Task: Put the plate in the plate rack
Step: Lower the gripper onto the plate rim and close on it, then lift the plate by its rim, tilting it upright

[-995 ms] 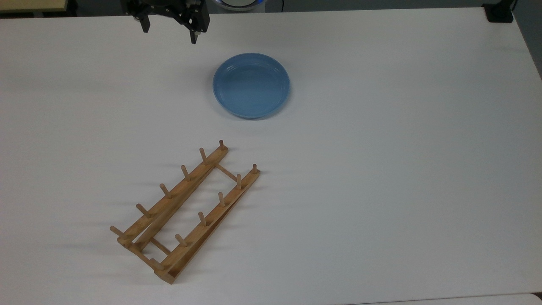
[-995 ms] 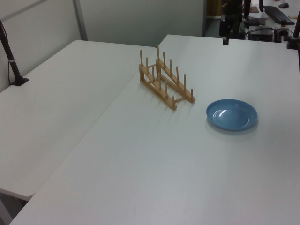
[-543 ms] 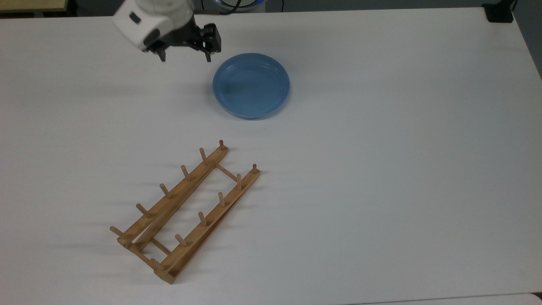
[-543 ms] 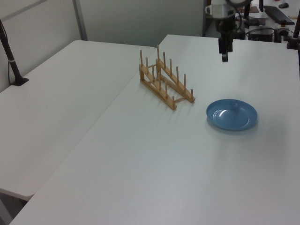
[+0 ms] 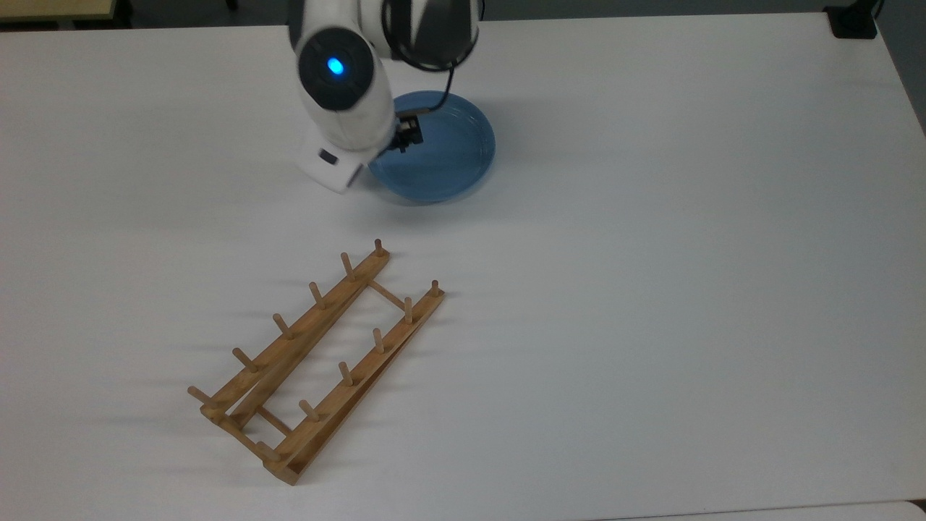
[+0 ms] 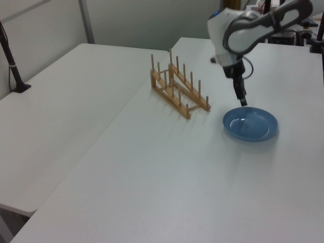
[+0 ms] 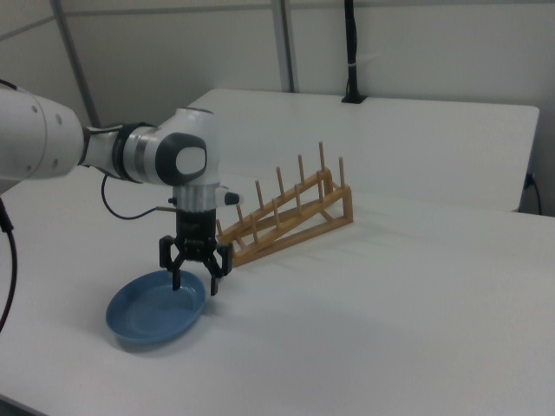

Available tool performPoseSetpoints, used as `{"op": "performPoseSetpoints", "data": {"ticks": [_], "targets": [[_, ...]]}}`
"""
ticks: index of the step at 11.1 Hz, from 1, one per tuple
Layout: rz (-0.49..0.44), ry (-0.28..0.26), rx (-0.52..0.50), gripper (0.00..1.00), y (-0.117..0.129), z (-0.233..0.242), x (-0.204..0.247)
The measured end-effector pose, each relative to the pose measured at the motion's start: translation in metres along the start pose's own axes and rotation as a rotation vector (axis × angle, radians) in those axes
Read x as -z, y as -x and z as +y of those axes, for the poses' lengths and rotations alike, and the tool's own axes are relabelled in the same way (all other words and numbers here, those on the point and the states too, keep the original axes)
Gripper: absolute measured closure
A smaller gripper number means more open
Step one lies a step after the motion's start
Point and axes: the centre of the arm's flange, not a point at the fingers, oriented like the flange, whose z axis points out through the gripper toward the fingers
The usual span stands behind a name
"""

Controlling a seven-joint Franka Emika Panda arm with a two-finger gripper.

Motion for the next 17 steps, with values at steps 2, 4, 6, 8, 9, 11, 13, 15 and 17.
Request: {"op": "performPoseSetpoints", "data": {"ticks": [2,4,6,8,9,11,13,15,17], "targets": [[-0.025,0.008,0.039,0.23,-0.017,-0.015,-0.023],[-0.019,0.014,0.055,0.38,-0.021,-0.018,-0.026],[-0.003,0.019,0.066,0.42,-0.022,-0.016,-0.025],[-0.003,0.019,0.076,0.64,-0.022,-0.016,-0.025],[-0.002,0.02,0.079,0.82,-0.022,-0.015,-0.024],[0.006,0.022,0.085,0.9,-0.022,-0.016,-0.02],[0.014,0.025,0.085,0.9,-0.022,-0.016,-0.016],[0.084,0.043,0.08,0.93,-0.022,-0.013,0.019],[0.242,0.038,0.052,0.95,-0.014,-0.006,0.091]]}}
